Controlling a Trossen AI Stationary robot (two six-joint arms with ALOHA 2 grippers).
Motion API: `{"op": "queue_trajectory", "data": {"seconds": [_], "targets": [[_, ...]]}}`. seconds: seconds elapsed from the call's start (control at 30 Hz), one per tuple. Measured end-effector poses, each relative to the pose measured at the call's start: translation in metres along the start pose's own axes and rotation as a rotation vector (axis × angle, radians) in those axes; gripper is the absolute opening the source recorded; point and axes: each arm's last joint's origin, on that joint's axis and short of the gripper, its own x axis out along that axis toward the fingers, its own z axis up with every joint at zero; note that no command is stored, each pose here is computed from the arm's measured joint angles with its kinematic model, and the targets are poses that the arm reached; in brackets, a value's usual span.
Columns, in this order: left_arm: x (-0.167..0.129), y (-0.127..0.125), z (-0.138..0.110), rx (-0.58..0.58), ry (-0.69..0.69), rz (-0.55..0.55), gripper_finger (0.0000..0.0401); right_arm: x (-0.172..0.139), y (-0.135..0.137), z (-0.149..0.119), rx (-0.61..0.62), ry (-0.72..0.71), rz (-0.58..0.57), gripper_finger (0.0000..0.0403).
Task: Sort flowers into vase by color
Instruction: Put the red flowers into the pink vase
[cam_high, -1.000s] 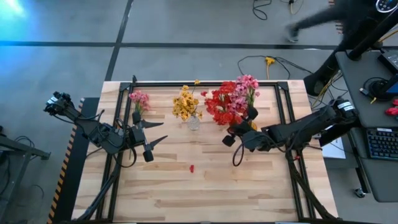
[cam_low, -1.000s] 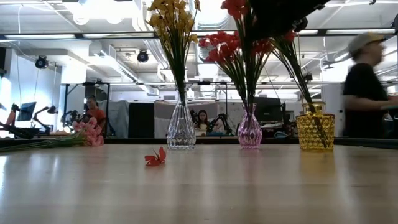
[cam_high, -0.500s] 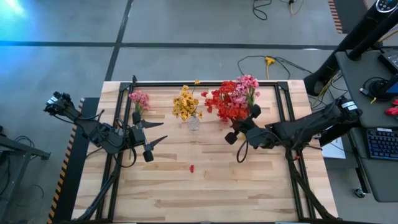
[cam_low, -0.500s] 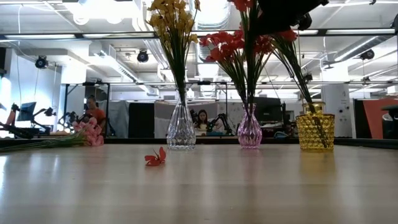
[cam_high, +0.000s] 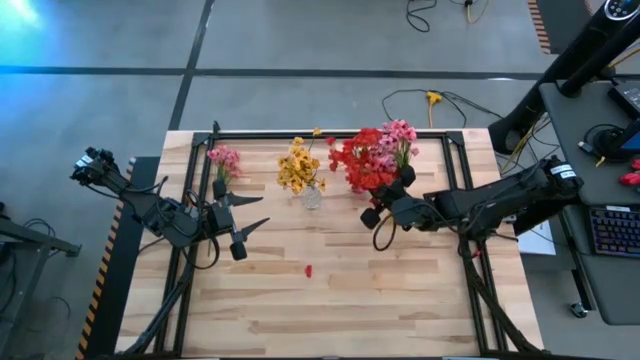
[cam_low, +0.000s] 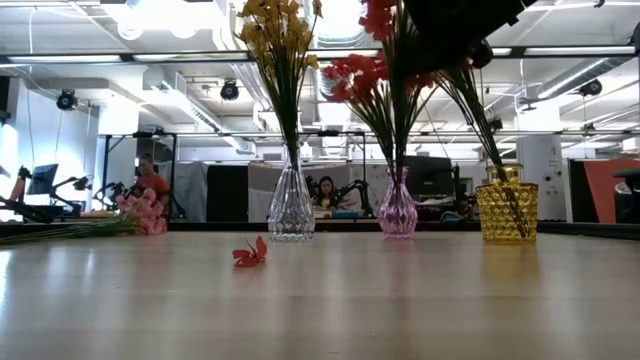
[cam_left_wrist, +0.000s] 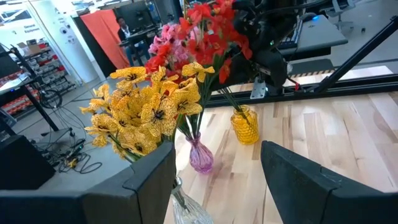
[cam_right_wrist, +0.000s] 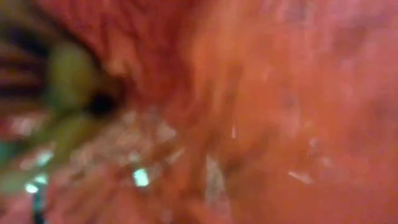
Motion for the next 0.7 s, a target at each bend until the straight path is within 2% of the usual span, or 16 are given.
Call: {"op": "queue_trajectory", "data": {"seconds": [0.4, 0.7], "targets": [[0.0, 0.0001, 0.0001, 0.0, 0.0, 0.0, 0.022, 0.0002, -0.0002, -0.0006, -0.002, 0.003, -0.004, 0.0036], [0.0001, 0.0, -0.0001, 0.0, 0.0, 0.0, 0.022, 0.0011, -0.0017, 0.0002, 0.04, 0.001, -0.01, 0.0036]]}}
